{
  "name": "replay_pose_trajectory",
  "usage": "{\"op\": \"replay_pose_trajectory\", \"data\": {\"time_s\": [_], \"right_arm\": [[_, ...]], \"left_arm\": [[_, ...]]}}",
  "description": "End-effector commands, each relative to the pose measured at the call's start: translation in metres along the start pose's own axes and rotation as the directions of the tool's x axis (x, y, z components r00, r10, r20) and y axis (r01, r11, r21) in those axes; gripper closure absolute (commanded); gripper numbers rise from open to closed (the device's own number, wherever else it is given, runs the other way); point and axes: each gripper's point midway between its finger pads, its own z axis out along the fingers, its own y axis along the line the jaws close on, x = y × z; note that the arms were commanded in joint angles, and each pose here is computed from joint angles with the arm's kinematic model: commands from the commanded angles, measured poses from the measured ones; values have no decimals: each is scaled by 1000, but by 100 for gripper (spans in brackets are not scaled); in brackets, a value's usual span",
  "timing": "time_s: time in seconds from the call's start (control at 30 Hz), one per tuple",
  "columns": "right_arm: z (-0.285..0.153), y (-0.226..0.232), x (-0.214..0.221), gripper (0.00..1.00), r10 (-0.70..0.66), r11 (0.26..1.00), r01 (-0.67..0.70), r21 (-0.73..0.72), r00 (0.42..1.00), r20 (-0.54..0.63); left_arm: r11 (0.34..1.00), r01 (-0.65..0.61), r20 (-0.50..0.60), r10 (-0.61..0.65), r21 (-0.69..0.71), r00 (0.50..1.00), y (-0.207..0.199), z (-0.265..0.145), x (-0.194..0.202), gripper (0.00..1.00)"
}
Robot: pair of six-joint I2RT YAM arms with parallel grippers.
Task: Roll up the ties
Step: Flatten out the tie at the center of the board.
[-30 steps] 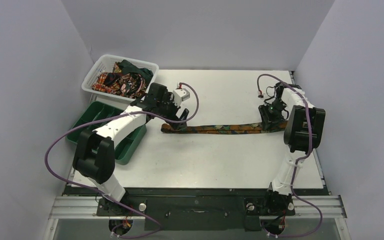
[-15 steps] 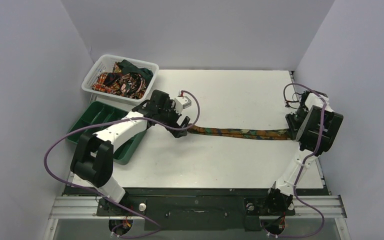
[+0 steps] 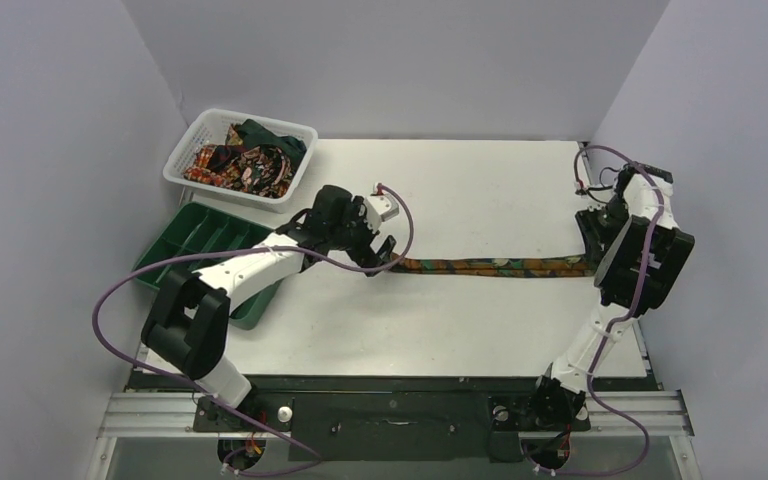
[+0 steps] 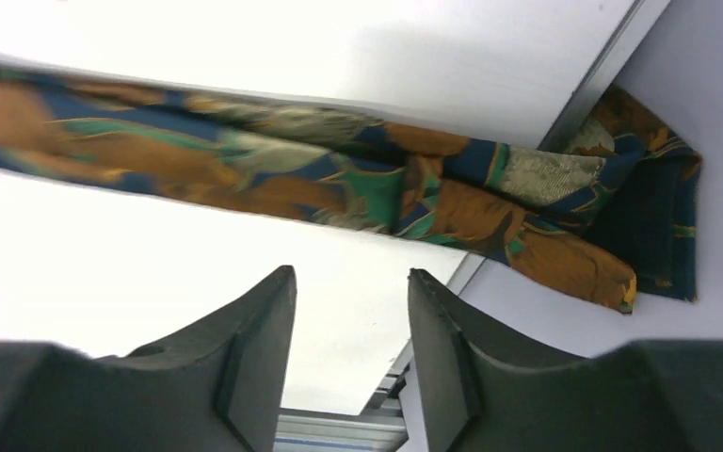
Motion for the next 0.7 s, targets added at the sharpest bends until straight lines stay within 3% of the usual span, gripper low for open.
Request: {"op": "replay_pose_trajectory", "data": {"time_s": [0.0, 0.1, 0.2, 0.23, 0.27, 0.43, 0.67], "right_arm": [[-86, 42, -27, 53, -101, 993, 115, -38, 962, 254], [-104, 74, -40, 44, -113, 979, 162, -122, 936, 333], [-111, 103, -47, 35, -104, 964, 183, -191, 927, 361], [-112, 110, -49, 33, -96, 959, 185, -215, 924, 370], [-113, 115, -50, 31, -85, 957, 180, -229, 925, 371], [-112, 125, -46, 30, -67, 948, 171, -269, 932, 355], [-109, 130, -35, 30, -64, 942, 162, -294, 946, 318]], "left_arm": [[1000, 13, 194, -17, 20, 981, 2, -2, -72, 3], [956, 183, 106, -212, 230, 972, -22, 15, -80, 3], [823, 413, -18, -441, 389, 897, -43, 35, -83, 3], [808, 405, 3, -449, 427, 893, -48, 37, -89, 3], [767, 473, -49, -504, 434, 862, -55, 43, -79, 3], [660, 570, -119, -597, 489, 793, -60, 62, -66, 3], [476, 761, -254, -747, 440, 615, -32, 91, -12, 3]]}}
